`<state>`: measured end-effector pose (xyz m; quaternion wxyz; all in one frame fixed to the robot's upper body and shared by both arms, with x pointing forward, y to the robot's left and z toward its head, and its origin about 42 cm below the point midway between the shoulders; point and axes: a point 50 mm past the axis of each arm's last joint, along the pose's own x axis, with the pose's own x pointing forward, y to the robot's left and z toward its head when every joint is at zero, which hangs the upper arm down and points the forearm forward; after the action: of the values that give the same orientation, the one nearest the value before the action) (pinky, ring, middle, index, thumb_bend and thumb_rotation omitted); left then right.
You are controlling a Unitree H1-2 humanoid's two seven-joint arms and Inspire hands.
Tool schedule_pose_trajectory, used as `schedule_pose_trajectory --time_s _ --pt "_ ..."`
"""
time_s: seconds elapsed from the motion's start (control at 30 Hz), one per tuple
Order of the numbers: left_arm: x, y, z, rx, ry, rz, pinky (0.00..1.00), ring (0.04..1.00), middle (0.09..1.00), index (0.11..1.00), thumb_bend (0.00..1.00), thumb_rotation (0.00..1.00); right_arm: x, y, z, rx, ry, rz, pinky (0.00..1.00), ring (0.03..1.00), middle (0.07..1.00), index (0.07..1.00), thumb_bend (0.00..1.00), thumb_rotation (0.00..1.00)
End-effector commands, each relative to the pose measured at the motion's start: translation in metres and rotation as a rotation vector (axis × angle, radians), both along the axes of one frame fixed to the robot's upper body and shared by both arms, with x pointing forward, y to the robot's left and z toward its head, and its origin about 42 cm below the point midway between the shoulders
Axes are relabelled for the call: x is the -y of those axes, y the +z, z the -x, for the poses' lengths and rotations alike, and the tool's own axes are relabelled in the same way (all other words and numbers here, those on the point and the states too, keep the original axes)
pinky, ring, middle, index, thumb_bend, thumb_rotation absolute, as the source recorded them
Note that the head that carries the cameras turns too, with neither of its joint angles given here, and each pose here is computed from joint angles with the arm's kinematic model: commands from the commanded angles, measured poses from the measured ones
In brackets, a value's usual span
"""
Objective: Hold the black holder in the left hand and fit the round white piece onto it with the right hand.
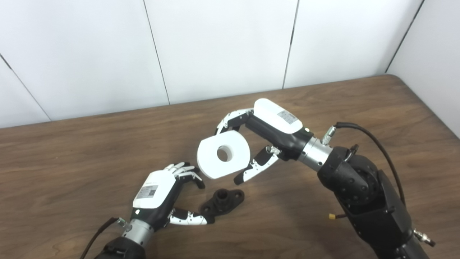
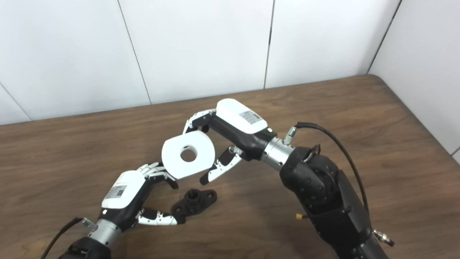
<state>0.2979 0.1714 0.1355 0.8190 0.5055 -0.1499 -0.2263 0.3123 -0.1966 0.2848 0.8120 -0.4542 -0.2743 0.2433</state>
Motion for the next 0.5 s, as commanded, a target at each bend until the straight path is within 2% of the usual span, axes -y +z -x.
schedule_pose_trajectory --time_s 0.0,0.23,0.37,0.47 --pt "0.0062 0.0011 -0.0025 0.001 -0.039 0.000 0.93 0.904 0.817 0.643 1.00 0.36 -0.0025 0.0142 -0.0015 0.070 0.008 -0.030 0.58 0.672 0.647 0.480 0.52 0.13" --pt "0.0040 -0.0002 -0.0027 0.004 -0.048 0.020 0.93 0.883 0.768 0.595 1.00 0.30 -0.0029 0.0161 -0.0011 0.071 0.003 -0.035 0.58 0.671 0.646 0.480 0.52 0.13" --pt "0.0022 -0.0017 -0.0026 0.014 -0.056 0.034 0.92 0.872 0.736 0.555 0.99 0.23 -0.0023 0.0167 -0.0006 0.073 0.002 -0.035 0.58 0.671 0.647 0.480 0.52 0.13" --pt "0.0006 -0.0024 -0.0028 0.018 -0.060 0.044 0.93 0.866 0.716 0.530 0.95 0.19 -0.0023 0.0173 -0.0010 0.076 0.001 -0.038 0.58 0.670 0.646 0.480 0.52 0.13"
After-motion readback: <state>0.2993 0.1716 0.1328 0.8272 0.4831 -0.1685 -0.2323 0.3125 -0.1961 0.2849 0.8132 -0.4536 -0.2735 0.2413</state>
